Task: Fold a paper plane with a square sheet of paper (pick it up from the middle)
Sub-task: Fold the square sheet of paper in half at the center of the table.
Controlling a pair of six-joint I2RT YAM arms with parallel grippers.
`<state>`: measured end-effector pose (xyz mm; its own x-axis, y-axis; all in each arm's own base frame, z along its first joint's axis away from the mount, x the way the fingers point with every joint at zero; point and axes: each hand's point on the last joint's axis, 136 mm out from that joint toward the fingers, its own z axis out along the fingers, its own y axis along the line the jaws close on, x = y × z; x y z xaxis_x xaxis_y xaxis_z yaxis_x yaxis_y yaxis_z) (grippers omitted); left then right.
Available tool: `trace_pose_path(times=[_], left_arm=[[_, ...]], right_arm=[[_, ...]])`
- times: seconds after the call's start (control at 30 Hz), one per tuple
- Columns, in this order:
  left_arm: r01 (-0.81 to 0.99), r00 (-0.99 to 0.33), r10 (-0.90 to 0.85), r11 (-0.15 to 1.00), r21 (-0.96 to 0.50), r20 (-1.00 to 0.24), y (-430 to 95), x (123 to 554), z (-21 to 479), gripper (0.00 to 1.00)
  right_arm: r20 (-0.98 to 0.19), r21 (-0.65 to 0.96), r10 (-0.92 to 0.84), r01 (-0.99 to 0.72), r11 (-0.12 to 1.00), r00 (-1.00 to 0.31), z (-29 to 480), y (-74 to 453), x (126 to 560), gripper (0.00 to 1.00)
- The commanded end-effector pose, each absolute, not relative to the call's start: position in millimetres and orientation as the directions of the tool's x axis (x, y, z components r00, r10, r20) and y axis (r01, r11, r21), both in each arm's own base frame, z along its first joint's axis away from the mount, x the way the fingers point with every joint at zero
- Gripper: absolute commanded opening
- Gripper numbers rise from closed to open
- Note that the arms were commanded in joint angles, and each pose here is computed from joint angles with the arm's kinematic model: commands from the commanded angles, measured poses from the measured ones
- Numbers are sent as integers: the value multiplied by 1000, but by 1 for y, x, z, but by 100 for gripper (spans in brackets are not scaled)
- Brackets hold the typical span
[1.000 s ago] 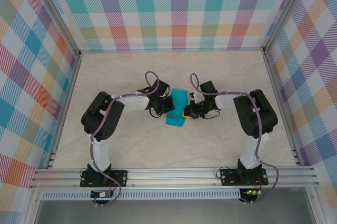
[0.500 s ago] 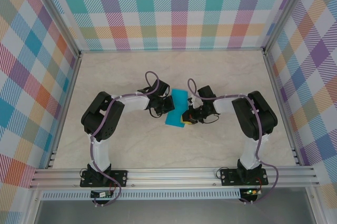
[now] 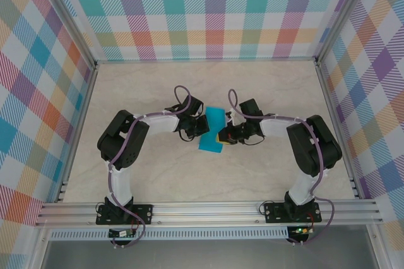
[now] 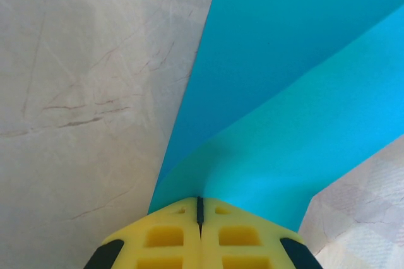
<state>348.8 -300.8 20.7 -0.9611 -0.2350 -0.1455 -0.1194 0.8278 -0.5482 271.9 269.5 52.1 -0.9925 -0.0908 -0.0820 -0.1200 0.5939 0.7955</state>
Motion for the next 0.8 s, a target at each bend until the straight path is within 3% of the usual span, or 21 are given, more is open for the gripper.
trace_pose_path(times=[0.0, 0.23, 0.53, 0.77], left_arm=[[-161, -979, -197, 891, -424, -43, -281, 312, -26, 0], [-160, -980, -195, 890, -427, -41, -282, 313, -25, 0], [-159, -981, -191, 892, -423, -34, -282, 311, -27, 0], [-160, -981, -191, 893, -421, -31, -281, 310, -28, 0]], right_arm=[[-7, 793, -112, -74, 605, -994, 32, 266, 252, 0], [70, 706, -128, -42, 707, -989, -9, 248, 228, 0], [-32, 763, -129, -108, 637, -991, 46, 266, 251, 0], [9, 709, -155, -103, 698, -988, 18, 266, 245, 0]])
